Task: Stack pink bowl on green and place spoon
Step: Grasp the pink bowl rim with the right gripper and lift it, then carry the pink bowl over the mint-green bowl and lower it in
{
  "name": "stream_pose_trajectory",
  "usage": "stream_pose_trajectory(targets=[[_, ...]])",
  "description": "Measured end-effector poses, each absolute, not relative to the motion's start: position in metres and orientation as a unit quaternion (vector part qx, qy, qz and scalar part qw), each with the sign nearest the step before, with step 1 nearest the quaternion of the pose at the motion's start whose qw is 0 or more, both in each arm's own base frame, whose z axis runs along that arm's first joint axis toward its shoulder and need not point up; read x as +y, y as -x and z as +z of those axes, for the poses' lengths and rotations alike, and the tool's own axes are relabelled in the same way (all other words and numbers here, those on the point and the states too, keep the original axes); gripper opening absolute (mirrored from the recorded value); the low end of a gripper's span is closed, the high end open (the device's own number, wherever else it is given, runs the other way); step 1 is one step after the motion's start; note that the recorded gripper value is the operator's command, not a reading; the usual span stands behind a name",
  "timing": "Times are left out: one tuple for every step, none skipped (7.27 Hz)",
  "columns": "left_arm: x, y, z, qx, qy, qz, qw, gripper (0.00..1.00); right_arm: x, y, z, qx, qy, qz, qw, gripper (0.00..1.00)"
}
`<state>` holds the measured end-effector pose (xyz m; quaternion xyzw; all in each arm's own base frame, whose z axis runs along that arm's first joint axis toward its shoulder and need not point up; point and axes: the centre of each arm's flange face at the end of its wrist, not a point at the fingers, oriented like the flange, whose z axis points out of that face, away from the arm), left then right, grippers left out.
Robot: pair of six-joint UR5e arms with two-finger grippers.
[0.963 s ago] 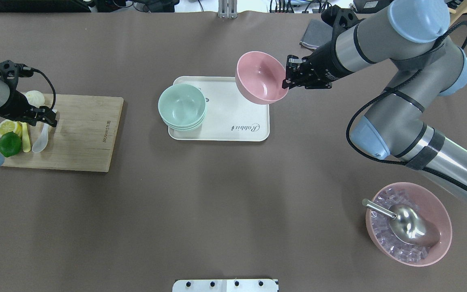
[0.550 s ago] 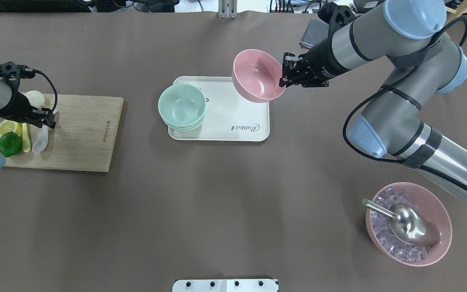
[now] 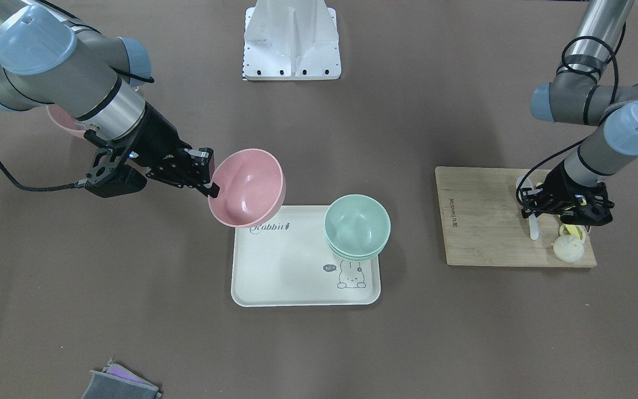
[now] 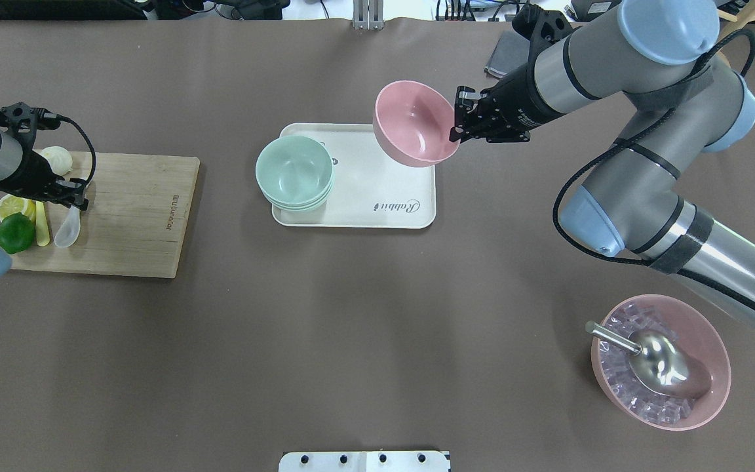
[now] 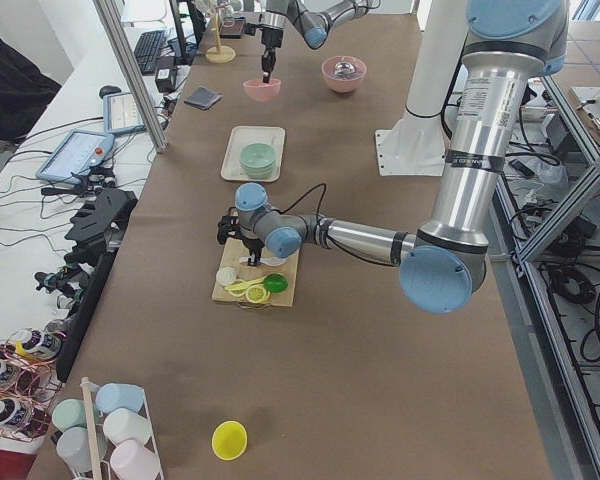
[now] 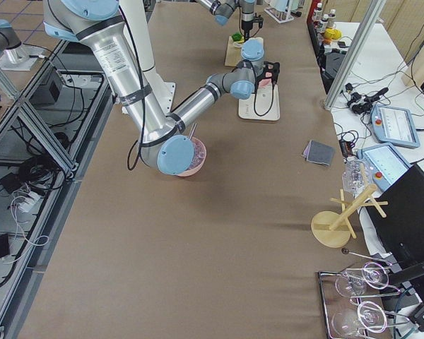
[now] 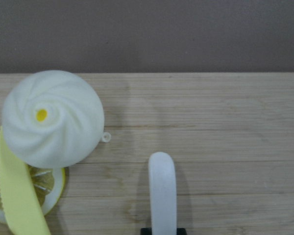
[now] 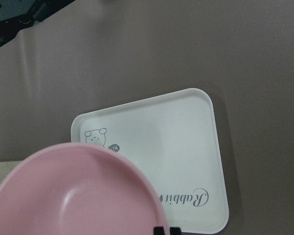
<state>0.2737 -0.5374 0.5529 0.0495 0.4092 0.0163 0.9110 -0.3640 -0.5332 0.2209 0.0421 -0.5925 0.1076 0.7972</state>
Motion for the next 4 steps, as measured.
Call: stream_pose_trajectory(targets=[[-0.536,-0.273,0.545,0.414,-0.052,0.018,0.909,0.00,-0.533,0.364,0.219,-0.594,-0.042,0.109,0.796,0.00],[-0.535,-0.270,0.533,0.424,-0.053,0.021,0.904,0.00,-0.533,0.364,0.217,-0.595,-0.040,0.110,0.795,0.00],[-0.536,-0.263,0.520,0.438,-0.053,0.023,0.897,0.00,-0.533,0.366,0.215,-0.595,-0.040,0.112,0.795,0.00],[-0.537,-0.252,0.508,0.452,-0.054,0.022,0.890,0.00,-0.533,0.373,0.212,-0.593,-0.041,0.116,0.796,0.00]])
